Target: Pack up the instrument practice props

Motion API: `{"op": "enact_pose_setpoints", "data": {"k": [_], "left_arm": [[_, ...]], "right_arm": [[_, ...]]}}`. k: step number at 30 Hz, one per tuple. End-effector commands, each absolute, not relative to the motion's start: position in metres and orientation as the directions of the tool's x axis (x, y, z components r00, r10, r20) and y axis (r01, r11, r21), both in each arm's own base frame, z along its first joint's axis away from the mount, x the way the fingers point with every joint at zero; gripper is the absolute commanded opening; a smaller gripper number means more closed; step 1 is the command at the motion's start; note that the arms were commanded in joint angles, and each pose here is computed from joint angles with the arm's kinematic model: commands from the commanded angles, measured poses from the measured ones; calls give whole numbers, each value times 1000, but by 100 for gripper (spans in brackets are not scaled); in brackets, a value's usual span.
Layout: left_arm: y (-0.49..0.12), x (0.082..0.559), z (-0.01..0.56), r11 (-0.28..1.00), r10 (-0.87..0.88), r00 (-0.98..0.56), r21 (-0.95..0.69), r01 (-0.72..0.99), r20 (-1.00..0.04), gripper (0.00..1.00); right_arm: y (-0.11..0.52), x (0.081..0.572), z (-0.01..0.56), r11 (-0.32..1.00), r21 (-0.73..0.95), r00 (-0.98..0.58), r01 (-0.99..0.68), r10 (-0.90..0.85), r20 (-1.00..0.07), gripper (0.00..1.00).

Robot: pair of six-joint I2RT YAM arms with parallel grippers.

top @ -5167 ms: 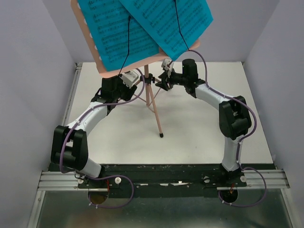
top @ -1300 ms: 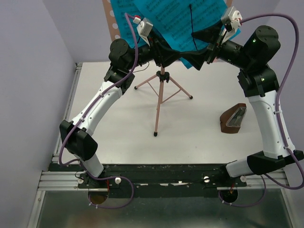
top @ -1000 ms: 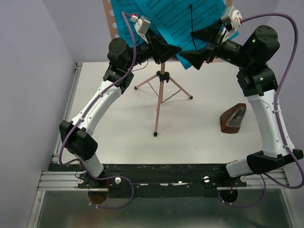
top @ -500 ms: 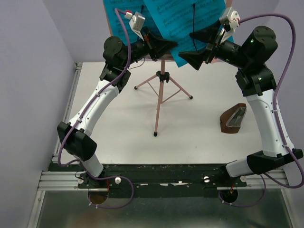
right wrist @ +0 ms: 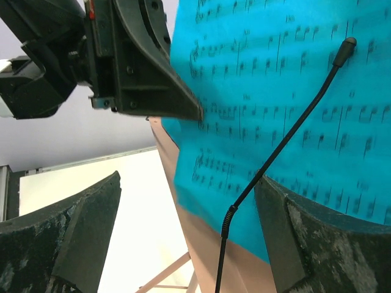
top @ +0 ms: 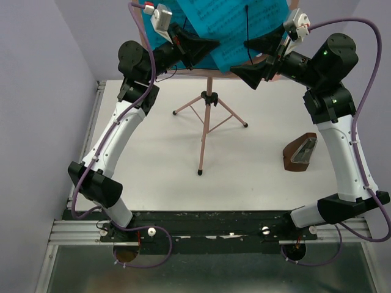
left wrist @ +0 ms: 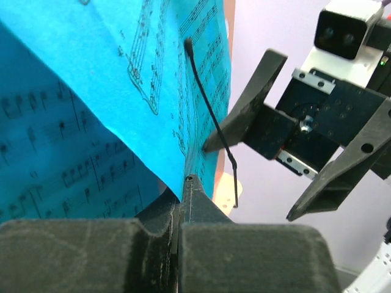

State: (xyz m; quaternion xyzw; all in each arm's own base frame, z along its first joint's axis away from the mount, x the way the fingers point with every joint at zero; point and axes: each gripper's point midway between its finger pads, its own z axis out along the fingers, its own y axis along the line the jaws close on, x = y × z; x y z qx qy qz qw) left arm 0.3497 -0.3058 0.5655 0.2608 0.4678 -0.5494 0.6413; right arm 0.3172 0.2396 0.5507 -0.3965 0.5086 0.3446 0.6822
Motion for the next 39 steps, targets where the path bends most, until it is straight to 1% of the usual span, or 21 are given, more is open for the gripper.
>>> {"op": "enact_pose_setpoints", "data": {"k": [1, 6, 12, 14, 16, 20, 22, 25, 27, 29, 30, 33, 34, 36, 39], "left_arm": [[-278, 327, 621, 320, -482, 151, -13, 947, -863, 0], [-248, 324, 659, 457, -438, 364, 146, 878, -822, 0], [-215, 316, 698, 572, -381, 530, 258, 779, -757, 0], [-205, 305, 708, 607, -339, 584, 303, 735, -737, 0], [-199, 290, 709, 621, -278, 624, 359, 697, -730, 0], [-197, 252, 670, 546, -117, 622, 473, 691, -774, 0], [-195, 236, 634, 505, -54, 581, 480, 717, -812, 0], [-187, 212, 570, 463, 41, 446, 413, 784, -894, 0], [-181, 189, 515, 424, 123, 316, 337, 840, -941, 0], [-168, 180, 467, 462, 195, 180, 252, 850, -964, 0], [-163, 177, 442, 473, 236, 132, 232, 850, -963, 0], [-156, 154, 379, 413, 323, 79, 216, 885, -943, 0], [-155, 152, 361, 416, 338, 48, 195, 888, -940, 0], [-150, 154, 329, 436, 371, -25, 151, 887, -928, 0], [-142, 163, 287, 452, 455, -124, 108, 886, -882, 0]], "right_arm": [[233, 302, 571, 447, -257, 321, -857, 73, -944, 95], [231, 298, 572, 447, -277, 337, -851, 60, -940, 95], [222, 301, 577, 499, -327, 384, -802, 12, -923, 100], [216, 300, 582, 525, -358, 417, -772, -6, -909, 100], [211, 298, 584, 549, -386, 445, -741, -28, -895, 100], [194, 291, 583, 600, -440, 493, -668, -87, -866, 100], [191, 278, 581, 587, -481, 527, -651, -108, -843, 100], [187, 264, 564, 561, -506, 529, -655, -138, -837, 100], [185, 262, 542, 560, -480, 482, -675, -158, -862, 100], [185, 256, 513, 530, -462, 432, -711, -188, -882, 100], [187, 249, 499, 499, -461, 423, -733, -196, -885, 100], [191, 226, 449, 399, -463, 406, -791, -223, -886, 100], [192, 218, 434, 369, -457, 399, -809, -226, -889, 100], [191, 210, 393, 339, -417, 346, -843, -249, -904, 100], [190, 202, 349, 322, -348, 264, -881, -277, -924, 100]]}}
